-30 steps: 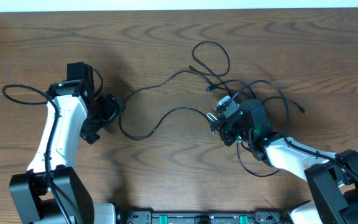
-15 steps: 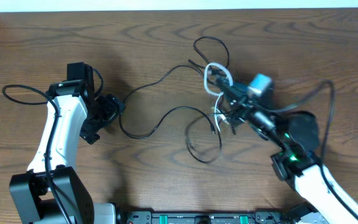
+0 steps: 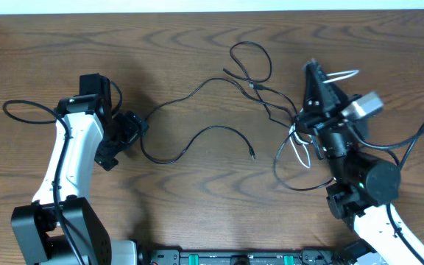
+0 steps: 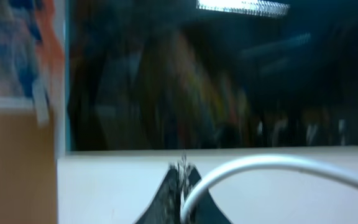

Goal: Untangle cables

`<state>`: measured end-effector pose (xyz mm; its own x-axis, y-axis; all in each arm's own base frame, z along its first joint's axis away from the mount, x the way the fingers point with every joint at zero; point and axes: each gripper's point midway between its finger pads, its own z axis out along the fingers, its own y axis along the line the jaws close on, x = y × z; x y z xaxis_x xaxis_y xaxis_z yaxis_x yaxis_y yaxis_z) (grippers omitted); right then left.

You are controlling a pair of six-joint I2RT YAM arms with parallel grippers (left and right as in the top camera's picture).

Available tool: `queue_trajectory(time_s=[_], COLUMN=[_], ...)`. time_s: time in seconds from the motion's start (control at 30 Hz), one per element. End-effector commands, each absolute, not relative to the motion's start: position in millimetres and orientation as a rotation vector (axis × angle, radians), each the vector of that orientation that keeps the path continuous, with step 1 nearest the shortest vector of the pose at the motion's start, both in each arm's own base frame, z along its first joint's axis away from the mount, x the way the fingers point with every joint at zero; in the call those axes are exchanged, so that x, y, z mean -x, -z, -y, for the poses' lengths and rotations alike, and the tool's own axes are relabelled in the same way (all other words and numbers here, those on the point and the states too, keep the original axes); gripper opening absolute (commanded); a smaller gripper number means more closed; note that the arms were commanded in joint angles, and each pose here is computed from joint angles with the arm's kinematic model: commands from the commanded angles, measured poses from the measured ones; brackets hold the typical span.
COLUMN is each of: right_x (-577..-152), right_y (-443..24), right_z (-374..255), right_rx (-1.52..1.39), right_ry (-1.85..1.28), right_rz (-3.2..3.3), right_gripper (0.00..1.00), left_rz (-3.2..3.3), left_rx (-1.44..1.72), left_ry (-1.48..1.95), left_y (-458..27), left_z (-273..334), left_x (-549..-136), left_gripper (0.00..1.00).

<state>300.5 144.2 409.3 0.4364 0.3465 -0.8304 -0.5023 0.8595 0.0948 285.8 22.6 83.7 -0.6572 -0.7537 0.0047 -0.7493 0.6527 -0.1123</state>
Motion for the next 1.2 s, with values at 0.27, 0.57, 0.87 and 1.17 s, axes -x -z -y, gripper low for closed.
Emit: queue_trajectory(time_s=[0.27, 0.57, 0.87, 1.17], right_x=[-290.5, -345.6, -368.0, -343.9], right_y=[-439.2, -326.7, -217.1, -158.8], right_z=[-114.2, -138.0, -149.1, -191.5], right_rx=[-0.055, 0.081, 0.184, 0.413], right_ry=[-0.677, -0.445, -0.329, -0.552], right_rz=[-0.866, -1.365, -1.729, -1.923], right_gripper=[0.01, 0.01, 0.78, 0.99], left_rz=[-2.807, -2.807, -2.807, -2.808], left_rx=[1.294, 1.294, 1.294, 1.294], left_ry=[0.131, 0.131, 0.131, 0.131], left_y=[-84.0, -84.0, -84.0, -84.0], left_z=[-26.1, -26.1, -26.1, -26.1], left_x=[-285.5, -285.5, -285.5, -285.4], left_gripper=[0.98, 0.98, 0.99, 0.98])
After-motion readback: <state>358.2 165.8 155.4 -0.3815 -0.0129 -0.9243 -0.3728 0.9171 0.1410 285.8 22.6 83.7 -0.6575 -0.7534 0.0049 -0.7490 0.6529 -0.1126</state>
